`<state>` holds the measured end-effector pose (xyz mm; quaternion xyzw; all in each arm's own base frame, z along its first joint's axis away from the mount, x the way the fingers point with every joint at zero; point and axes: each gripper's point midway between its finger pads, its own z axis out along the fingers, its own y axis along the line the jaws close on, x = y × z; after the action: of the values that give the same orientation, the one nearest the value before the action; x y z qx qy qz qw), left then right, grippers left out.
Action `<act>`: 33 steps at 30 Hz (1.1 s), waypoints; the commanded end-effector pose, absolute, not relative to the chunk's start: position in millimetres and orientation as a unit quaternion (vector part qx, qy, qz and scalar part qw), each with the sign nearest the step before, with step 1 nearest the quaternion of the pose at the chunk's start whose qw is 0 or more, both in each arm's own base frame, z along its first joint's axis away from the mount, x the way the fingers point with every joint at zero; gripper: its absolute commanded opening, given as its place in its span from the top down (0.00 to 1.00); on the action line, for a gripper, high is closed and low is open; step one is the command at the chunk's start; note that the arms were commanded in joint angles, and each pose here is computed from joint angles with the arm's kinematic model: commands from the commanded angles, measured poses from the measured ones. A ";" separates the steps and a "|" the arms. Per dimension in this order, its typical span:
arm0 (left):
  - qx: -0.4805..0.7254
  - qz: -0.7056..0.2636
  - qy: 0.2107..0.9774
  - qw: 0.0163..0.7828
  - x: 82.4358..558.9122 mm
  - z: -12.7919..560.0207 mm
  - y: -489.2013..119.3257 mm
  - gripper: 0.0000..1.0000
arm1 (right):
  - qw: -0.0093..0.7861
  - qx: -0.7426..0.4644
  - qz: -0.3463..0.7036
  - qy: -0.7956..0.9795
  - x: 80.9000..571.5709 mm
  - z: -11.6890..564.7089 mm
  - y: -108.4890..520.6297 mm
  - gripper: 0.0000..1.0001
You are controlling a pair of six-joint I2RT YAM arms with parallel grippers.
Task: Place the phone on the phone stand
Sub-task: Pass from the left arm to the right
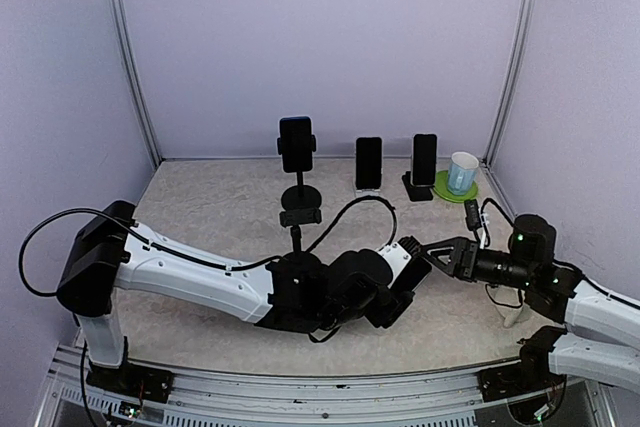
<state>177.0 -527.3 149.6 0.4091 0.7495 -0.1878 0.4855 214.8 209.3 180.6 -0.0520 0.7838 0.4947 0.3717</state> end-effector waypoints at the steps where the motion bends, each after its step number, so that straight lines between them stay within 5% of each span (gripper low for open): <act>1: 0.383 -0.224 0.724 0.529 176.5 202.6 -538.1 0.44 | 0.368 -0.058 0.515 0.772 212.7 184.7 217.9 0.17; 25: 0.391 -0.211 0.723 0.529 174.8 194.3 -545.2 0.44 | 0.324 -0.082 0.544 0.770 202.9 182.1 265.2 0.19; 33: 0.393 -0.207 0.724 0.527 174.5 189.5 -544.7 0.44 | 0.319 -0.090 0.556 0.762 199.9 188.5 275.6 0.28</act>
<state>174.6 -534.0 165.5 0.4084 0.7387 -0.1878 0.5022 197.3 266.2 162.8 -0.0804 0.7865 0.5337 0.3002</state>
